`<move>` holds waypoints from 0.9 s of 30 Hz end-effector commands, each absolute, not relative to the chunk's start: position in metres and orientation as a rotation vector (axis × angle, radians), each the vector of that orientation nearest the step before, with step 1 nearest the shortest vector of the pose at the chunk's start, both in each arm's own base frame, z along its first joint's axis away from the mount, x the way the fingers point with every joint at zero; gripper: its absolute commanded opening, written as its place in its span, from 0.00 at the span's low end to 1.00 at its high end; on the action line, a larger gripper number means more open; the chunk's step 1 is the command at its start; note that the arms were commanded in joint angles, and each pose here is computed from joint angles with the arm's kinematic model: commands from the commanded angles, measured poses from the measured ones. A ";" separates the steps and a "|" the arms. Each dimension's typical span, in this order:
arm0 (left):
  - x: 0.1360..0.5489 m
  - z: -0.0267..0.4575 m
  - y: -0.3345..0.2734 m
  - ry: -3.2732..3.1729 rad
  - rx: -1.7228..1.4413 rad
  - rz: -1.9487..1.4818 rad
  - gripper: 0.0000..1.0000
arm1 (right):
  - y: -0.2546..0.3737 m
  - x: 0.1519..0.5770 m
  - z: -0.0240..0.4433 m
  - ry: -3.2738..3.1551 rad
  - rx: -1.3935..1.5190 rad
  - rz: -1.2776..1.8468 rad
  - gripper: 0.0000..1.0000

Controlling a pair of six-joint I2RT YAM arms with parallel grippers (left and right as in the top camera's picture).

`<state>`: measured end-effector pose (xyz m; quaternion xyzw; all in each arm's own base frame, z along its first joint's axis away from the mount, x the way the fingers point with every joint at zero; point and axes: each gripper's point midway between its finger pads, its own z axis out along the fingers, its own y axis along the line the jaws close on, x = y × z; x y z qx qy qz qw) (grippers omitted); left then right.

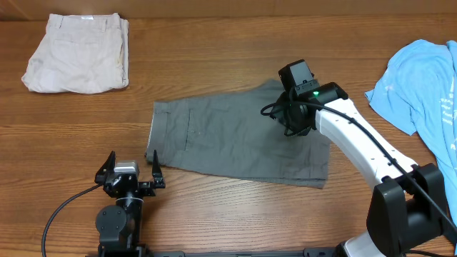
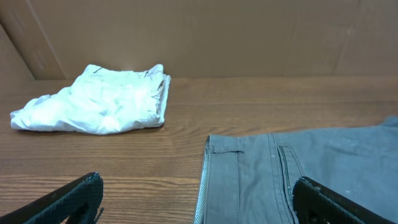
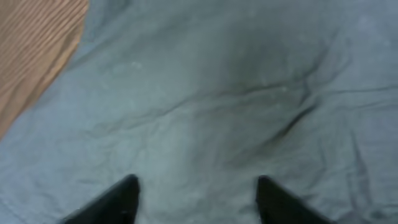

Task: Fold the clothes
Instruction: 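Reach the left gripper to the shorts' left end and grasp it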

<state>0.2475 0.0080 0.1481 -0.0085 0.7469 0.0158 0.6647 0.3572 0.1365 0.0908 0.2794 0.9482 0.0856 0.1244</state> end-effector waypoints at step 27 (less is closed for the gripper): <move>0.224 0.264 -0.078 1.514 0.240 -0.515 1.00 | 0.101 0.365 0.094 2.678 0.963 0.156 1.00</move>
